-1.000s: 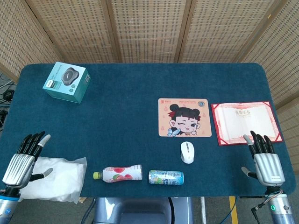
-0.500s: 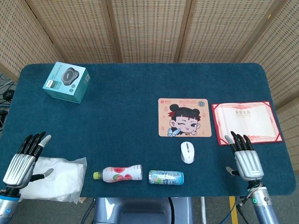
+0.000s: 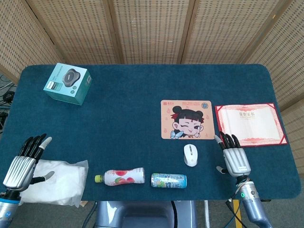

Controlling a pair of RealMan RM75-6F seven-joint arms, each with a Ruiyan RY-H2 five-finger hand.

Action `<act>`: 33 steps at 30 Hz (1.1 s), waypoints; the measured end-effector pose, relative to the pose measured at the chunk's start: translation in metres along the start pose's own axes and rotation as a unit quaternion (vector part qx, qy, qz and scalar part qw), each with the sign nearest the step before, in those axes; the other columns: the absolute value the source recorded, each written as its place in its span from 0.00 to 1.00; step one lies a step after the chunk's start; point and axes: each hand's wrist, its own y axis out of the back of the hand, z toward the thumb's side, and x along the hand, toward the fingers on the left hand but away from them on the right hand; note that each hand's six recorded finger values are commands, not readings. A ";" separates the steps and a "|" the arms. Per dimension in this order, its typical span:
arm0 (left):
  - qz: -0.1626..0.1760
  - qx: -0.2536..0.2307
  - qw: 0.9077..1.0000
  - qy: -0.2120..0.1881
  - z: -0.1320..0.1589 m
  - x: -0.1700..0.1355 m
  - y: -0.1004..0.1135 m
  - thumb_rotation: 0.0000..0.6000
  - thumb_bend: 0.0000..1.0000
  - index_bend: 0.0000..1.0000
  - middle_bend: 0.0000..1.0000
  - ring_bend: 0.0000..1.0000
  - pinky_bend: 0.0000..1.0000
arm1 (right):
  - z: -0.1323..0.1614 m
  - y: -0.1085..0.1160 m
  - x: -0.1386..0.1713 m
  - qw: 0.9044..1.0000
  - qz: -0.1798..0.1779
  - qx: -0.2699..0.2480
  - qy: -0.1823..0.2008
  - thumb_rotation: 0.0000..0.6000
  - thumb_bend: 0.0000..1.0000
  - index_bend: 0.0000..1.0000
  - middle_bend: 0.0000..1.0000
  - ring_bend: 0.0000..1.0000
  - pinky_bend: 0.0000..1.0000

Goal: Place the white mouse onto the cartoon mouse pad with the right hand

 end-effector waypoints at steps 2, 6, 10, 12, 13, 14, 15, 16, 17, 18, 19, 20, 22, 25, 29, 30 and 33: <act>-0.002 -0.001 1.000 0.000 0.000 0.000 -0.001 1.00 0.15 0.00 0.00 0.00 0.00 | 0.002 -0.003 -0.004 1.000 0.003 0.001 -0.001 1.00 0.00 0.04 0.00 0.00 0.00; -0.005 -0.001 1.000 0.000 0.000 0.001 -0.002 1.00 0.15 0.00 0.00 0.00 0.00 | 0.008 -0.006 -0.013 1.000 -0.001 -0.001 -0.003 1.00 0.00 0.04 0.00 0.00 0.00; -0.004 -0.003 1.000 0.001 -0.001 0.001 -0.001 1.00 0.15 0.00 0.00 0.00 0.00 | 0.016 -0.006 -0.021 1.000 -0.012 -0.009 -0.004 1.00 0.00 0.00 0.00 0.00 0.00; -0.004 -0.004 1.000 0.002 -0.002 0.002 -0.001 1.00 0.15 0.00 0.00 0.00 0.00 | 0.020 -0.006 -0.024 1.000 -0.020 -0.013 -0.003 1.00 0.00 0.00 0.00 0.00 0.00; -0.004 -0.004 1.000 0.003 -0.002 0.002 -0.001 1.00 0.15 0.00 0.00 0.00 0.00 | 0.023 -0.006 -0.024 1.000 -0.024 -0.014 -0.002 1.00 0.00 0.00 0.00 0.00 0.00; -0.005 -0.004 1.000 0.003 -0.002 0.002 -0.001 1.00 0.15 0.00 0.00 0.00 0.00 | 0.025 -0.006 -0.025 0.999 -0.028 -0.016 -0.002 1.00 0.00 0.00 0.00 0.00 0.00; -0.005 -0.004 1.000 0.004 -0.003 0.002 -0.001 1.00 0.15 0.00 0.00 0.00 0.00 | 0.027 -0.007 -0.026 0.999 -0.034 -0.018 0.000 1.00 0.00 0.00 0.00 0.00 0.00; -0.006 -0.005 1.000 0.003 -0.003 0.002 -0.001 1.00 0.15 0.00 0.00 0.00 0.00 | 0.029 -0.007 -0.027 0.999 -0.038 -0.020 0.000 1.00 0.00 0.00 0.00 0.00 0.00; -0.006 -0.004 1.000 0.003 -0.003 0.002 -0.002 1.00 0.15 0.00 0.00 0.00 0.00 | 0.031 -0.007 -0.027 0.999 -0.041 -0.022 0.001 1.00 0.00 0.00 0.00 0.00 0.00; -0.007 -0.004 1.000 0.002 -0.002 0.002 -0.002 1.00 0.15 0.00 0.00 0.00 0.00 | 0.033 -0.008 -0.027 0.999 -0.042 -0.026 0.001 1.00 0.00 0.00 0.00 0.00 0.00; -0.007 -0.004 1.000 0.001 -0.002 0.002 -0.002 1.00 0.15 0.00 0.00 0.00 0.00 | 0.035 -0.009 -0.028 0.999 -0.043 -0.029 0.001 1.00 0.00 0.00 0.00 0.00 0.00; -0.008 -0.004 1.000 0.001 -0.001 0.002 -0.002 1.00 0.15 0.00 0.00 0.00 0.00 | 0.036 -0.010 -0.028 0.999 -0.044 -0.032 0.001 1.00 0.00 0.00 0.00 0.00 0.00; -0.008 -0.004 1.000 -0.001 0.000 0.002 -0.003 1.00 0.15 0.00 0.00 0.00 0.00 | 0.041 -0.012 -0.028 0.998 -0.044 -0.039 0.002 1.00 0.00 0.00 0.00 0.00 0.00; -0.008 -0.005 1.000 -0.002 0.000 0.001 -0.002 1.00 0.15 0.00 0.00 0.00 0.00 | 0.046 -0.014 -0.029 0.998 -0.043 -0.041 0.005 1.00 0.00 0.00 0.00 0.00 0.00; -0.004 -0.009 1.000 0.000 -0.001 0.001 0.000 1.00 0.15 0.00 0.00 0.00 0.00 | 0.048 -0.018 -0.030 0.999 -0.040 -0.036 0.004 1.00 0.00 0.00 0.00 0.00 0.00; -0.004 -0.009 1.000 0.000 -0.001 0.001 0.000 1.00 0.15 0.00 0.00 0.00 0.00 | 0.048 -0.019 -0.030 0.999 -0.038 -0.036 0.003 1.00 0.00 0.00 0.00 0.00 0.00; -0.006 -0.009 1.000 -0.001 -0.001 0.002 0.000 1.00 0.15 0.00 0.00 0.00 0.00 | 0.049 -0.024 -0.029 0.999 -0.031 -0.035 0.003 1.00 0.00 0.00 0.00 0.00 0.00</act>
